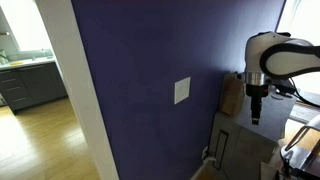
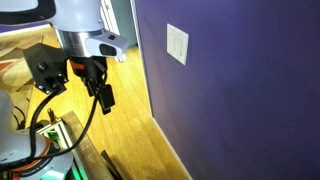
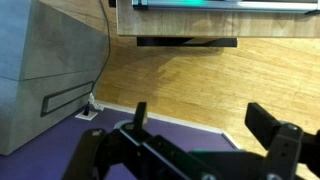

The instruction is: Turn off the right light switch then turn on the left one

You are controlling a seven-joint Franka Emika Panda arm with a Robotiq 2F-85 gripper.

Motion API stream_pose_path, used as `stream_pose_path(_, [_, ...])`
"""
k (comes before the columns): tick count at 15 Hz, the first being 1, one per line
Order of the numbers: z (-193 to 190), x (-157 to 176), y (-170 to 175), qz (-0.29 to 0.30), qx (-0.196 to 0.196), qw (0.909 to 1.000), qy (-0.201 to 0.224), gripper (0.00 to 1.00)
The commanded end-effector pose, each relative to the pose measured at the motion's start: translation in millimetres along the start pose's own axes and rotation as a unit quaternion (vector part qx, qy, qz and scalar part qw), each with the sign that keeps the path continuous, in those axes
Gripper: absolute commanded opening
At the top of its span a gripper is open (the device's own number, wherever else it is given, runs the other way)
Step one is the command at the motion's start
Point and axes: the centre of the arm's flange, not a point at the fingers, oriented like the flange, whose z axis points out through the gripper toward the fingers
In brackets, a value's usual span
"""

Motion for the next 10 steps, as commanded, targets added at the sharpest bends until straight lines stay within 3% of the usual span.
stream_pose_path(1, [0,0,0,0.0,0.0,1.0,0.0,1.0])
stream_pose_path(3, [-2,1,-2,0.008,-0.007,0.9999,0.006,1.0])
stream_pose_path(6, [-25,26,-11,0.04,-0.031,0.9927,0.109,1.0])
stream_pose_path(10, [-53,58,-24,0.062,-0.078,0.9678,0.231,1.0])
